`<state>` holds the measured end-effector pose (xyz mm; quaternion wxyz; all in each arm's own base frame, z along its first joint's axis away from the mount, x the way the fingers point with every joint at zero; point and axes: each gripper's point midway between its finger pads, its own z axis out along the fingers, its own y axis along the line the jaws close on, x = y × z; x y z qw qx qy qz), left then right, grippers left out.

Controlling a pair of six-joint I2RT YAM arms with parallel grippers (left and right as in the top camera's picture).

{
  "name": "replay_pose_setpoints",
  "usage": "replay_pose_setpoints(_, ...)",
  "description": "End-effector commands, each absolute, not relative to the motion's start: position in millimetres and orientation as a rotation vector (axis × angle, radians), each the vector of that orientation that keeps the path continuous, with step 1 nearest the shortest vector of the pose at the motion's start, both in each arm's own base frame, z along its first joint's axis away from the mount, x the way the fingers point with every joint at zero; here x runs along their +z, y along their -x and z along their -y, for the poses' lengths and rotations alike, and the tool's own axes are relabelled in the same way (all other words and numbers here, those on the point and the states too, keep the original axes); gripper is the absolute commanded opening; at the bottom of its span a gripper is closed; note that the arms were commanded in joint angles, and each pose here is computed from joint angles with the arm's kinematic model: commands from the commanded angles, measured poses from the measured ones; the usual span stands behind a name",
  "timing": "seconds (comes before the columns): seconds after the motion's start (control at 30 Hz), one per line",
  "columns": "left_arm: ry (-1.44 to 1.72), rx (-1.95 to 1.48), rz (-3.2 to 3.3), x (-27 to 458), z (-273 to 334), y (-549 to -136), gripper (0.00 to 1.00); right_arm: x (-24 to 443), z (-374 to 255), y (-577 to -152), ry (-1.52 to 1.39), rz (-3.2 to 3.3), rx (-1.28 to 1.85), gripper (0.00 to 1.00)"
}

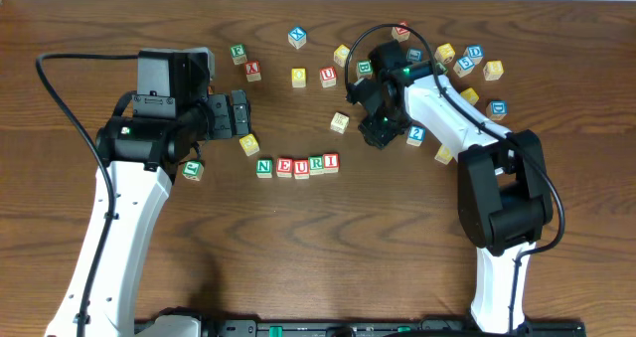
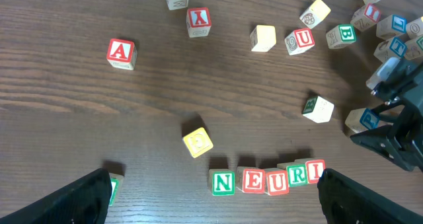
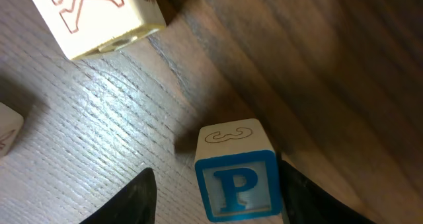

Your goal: Spell out NEURIPS

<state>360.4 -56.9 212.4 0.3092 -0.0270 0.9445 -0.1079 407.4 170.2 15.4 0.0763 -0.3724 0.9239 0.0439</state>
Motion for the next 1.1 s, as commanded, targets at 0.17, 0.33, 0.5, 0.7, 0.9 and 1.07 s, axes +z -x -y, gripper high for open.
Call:
replay_pose_setpoints(0.17,0.06,-0.292,-2.463,224.9,57.5,-362.9,0.98,13.5,-166.6,-404.5,1.123,-2.763,0.109,0.5)
replay_pose_setpoints(0.33,0.06,-0.292,-2.463,224.8,57.5,-362.8,0.98,13.5,-165.1,-406.4,1.12,-2.76,0.092,0.5)
replay_pose_setpoints(0.5,0.06,-0.292,-2.463,224.8,57.5,-362.8,0.98,14.0,-164.1,-410.0,1.101,-2.755,0.072,0.5)
replay_pose_setpoints(0.7,0.06,-0.292,-2.463,224.8,57.5,-362.8,0.98,15.9,-167.5,-419.0,1.043,-2.736,0.075,0.5)
replay_pose_setpoints(0.9,0.06,-0.292,-2.463,224.9,57.5,-362.9,0.98,16.5,-168.9,-421.8,1.024,-2.73,0.077,0.49)
replay_pose_setpoints(1.07,0.06,-0.291,-2.463,224.9,57.5,-362.9,0.98,16.4,-168.6,-421.1,1.016,-2.736,0.078,0.47)
